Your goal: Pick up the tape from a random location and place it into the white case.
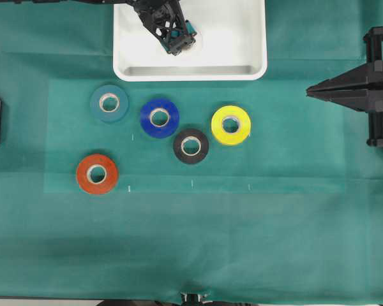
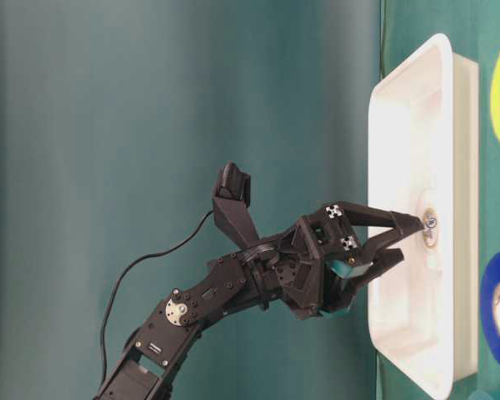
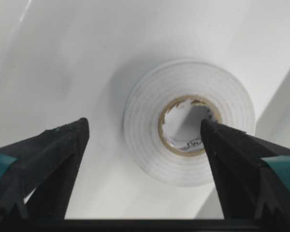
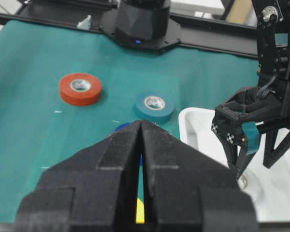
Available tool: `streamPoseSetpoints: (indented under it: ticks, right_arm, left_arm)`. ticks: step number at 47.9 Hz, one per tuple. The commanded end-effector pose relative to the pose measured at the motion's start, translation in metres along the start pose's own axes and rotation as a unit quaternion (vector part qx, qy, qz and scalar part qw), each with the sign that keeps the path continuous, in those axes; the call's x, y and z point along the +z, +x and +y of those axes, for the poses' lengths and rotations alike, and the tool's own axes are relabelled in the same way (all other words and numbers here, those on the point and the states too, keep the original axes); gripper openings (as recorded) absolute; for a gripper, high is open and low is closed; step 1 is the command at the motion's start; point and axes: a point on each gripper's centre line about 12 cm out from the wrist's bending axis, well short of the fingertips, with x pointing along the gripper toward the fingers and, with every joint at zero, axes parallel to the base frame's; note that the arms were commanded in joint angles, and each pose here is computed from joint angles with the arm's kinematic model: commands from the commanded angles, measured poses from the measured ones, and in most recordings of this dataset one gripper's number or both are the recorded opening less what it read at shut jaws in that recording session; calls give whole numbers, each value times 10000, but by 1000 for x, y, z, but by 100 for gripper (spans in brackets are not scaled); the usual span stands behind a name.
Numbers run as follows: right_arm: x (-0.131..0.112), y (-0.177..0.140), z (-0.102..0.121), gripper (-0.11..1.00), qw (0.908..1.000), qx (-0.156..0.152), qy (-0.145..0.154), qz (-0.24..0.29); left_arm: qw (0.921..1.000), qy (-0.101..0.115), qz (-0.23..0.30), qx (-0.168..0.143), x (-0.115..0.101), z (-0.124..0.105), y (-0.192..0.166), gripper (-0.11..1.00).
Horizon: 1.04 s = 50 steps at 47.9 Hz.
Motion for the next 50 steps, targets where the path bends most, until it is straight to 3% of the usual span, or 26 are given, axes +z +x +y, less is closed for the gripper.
streamPoseSetpoints:
  ticks: [1,22,50]
  right_arm:
    - [10,2,1,0,9999,18,-9,-123]
    - [11,2,1,0,9999,23,-70,-146]
    - [13,2,1,0,9998,17,-85,-153]
  left_arm:
    - [9998,15,-173,-42,7,-4,-18,90]
    - [9990,136,-395,-124,27,-17,-75,90]
    - [9989,284,-329,-174,29,-30,-126,90]
